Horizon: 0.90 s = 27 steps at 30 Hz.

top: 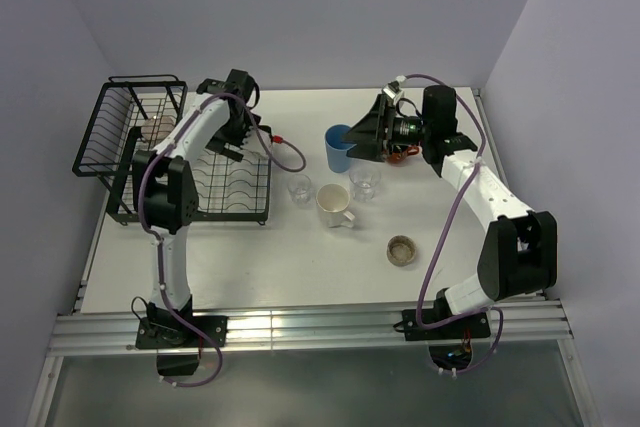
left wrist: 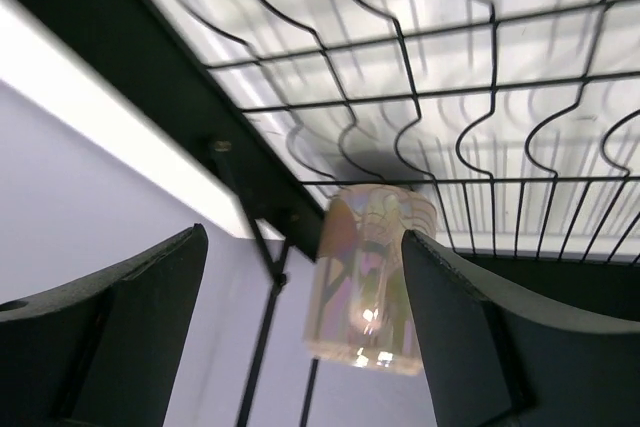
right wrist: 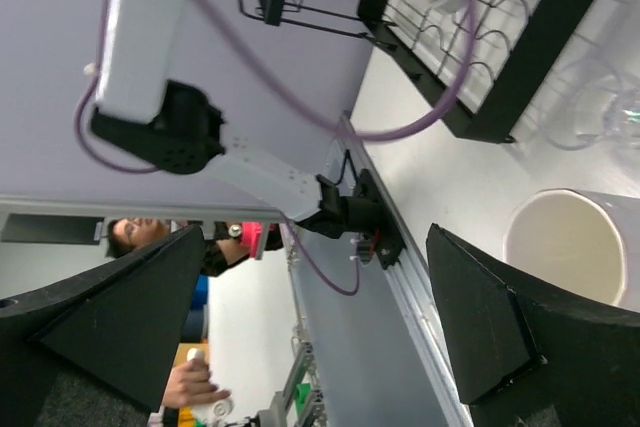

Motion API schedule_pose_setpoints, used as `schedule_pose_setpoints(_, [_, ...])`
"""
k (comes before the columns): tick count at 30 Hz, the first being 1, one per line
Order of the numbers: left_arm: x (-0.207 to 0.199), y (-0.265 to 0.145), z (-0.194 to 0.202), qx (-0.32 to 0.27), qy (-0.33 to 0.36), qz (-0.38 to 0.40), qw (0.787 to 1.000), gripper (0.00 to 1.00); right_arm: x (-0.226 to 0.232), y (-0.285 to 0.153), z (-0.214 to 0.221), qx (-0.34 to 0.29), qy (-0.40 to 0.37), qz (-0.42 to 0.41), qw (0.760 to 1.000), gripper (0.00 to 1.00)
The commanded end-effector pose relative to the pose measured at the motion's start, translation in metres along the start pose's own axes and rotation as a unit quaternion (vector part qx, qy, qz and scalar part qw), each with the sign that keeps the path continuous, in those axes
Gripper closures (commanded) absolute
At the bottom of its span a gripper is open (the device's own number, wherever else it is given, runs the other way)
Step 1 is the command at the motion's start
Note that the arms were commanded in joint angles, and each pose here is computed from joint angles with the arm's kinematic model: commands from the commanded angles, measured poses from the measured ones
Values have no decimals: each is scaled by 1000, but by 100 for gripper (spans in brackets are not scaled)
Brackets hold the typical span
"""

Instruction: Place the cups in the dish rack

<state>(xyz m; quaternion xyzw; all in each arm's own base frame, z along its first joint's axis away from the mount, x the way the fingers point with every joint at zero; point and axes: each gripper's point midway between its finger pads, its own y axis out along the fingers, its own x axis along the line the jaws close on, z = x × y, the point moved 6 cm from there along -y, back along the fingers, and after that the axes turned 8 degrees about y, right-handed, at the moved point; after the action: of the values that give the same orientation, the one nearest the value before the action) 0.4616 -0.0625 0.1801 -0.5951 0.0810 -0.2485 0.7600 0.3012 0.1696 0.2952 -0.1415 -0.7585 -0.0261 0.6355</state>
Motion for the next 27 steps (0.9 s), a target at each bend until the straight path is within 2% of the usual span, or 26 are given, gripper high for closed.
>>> schedule_pose_setpoints(1, [3,-67,-21,-48,0,-73,996,13,27,-10,-1,-22,-72,4,997,0])
schedule_pose_setpoints(6, [-3,-115,-40,-110,-18,-132,985,13,31,-21,-5,-50,-115,45,991,0])
schedule_pose_setpoints(11, [-18,-167,-56,-217,-69,-196,954,12,33,-36,-9,-84,-174,122,973,0])
schedule_pose_setpoints(13, [-27,-174,-63,-252,-91,-206,941,12,32,-39,-10,-90,-188,147,967,0])
schedule_pose_setpoints(14, [-35,-192,-66,-279,-95,-228,928,12,31,-43,-9,-89,-200,164,962,0])
schedule_pose_setpoints(16, [-42,-193,-75,-313,-121,-234,912,12,28,-47,-12,-100,-212,195,952,0])
schedule_pose_setpoints(17, [-50,-209,-79,-341,-127,-255,896,12,23,-49,-10,-93,-216,212,949,0])
schedule_pose_setpoints(19, [-59,-209,-90,-379,-157,-254,876,12,21,-49,-11,-92,-228,241,939,0])
schedule_pose_setpoints(23, [-82,-238,-103,-462,-196,-277,820,12,6,-42,-6,-49,-249,295,921,5])
schedule_pose_setpoints(24, [-89,-237,-111,-491,-216,-257,804,12,5,-39,-5,-38,-256,302,917,6])
schedule_pose_setpoints(26, [-96,-256,-111,-520,-222,-283,775,11,-1,-27,-1,-9,-272,331,904,9])
schedule_pose_setpoints(27, [-101,-254,-117,-542,-237,-264,762,11,-4,-23,0,6,-290,339,895,10])
